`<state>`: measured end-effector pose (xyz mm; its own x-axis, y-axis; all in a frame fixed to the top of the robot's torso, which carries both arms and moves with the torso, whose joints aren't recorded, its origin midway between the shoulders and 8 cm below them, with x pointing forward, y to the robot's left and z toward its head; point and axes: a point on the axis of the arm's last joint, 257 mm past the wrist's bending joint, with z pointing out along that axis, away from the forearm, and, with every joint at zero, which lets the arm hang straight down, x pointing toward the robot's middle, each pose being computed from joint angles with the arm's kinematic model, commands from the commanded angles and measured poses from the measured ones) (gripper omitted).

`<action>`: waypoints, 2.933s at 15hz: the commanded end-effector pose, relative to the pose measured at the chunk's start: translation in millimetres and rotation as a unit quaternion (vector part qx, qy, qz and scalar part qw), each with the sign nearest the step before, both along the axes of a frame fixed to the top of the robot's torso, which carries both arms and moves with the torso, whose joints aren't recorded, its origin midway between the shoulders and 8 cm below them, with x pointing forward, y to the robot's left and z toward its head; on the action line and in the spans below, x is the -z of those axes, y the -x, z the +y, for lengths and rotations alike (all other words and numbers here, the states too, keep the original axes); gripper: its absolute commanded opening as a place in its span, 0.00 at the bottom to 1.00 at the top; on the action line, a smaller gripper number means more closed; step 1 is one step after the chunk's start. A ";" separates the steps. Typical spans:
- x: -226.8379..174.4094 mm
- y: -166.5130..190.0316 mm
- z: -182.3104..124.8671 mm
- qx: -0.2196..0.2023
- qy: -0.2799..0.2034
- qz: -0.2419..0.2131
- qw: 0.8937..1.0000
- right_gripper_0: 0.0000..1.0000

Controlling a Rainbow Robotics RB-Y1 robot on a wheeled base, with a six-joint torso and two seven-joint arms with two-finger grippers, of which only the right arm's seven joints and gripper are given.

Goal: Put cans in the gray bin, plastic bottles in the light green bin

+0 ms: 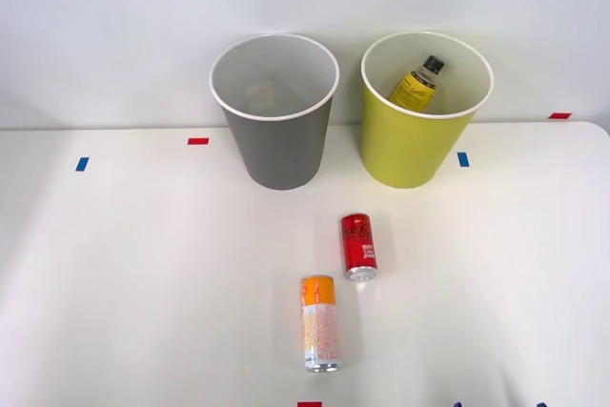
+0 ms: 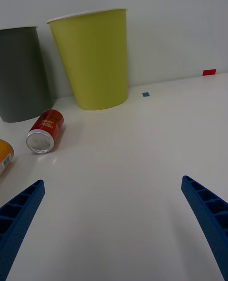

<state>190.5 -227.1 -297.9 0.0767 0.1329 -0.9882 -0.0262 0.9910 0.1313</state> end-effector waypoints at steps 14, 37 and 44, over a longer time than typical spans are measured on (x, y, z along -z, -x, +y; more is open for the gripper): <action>0.0 0.0 0.0 0.000 0.000 0.000 1.000 1.00; 0.0 0.0 0.0 0.000 0.000 0.000 1.000 1.00; 0.0 0.0 0.0 0.000 0.000 0.000 1.000 1.00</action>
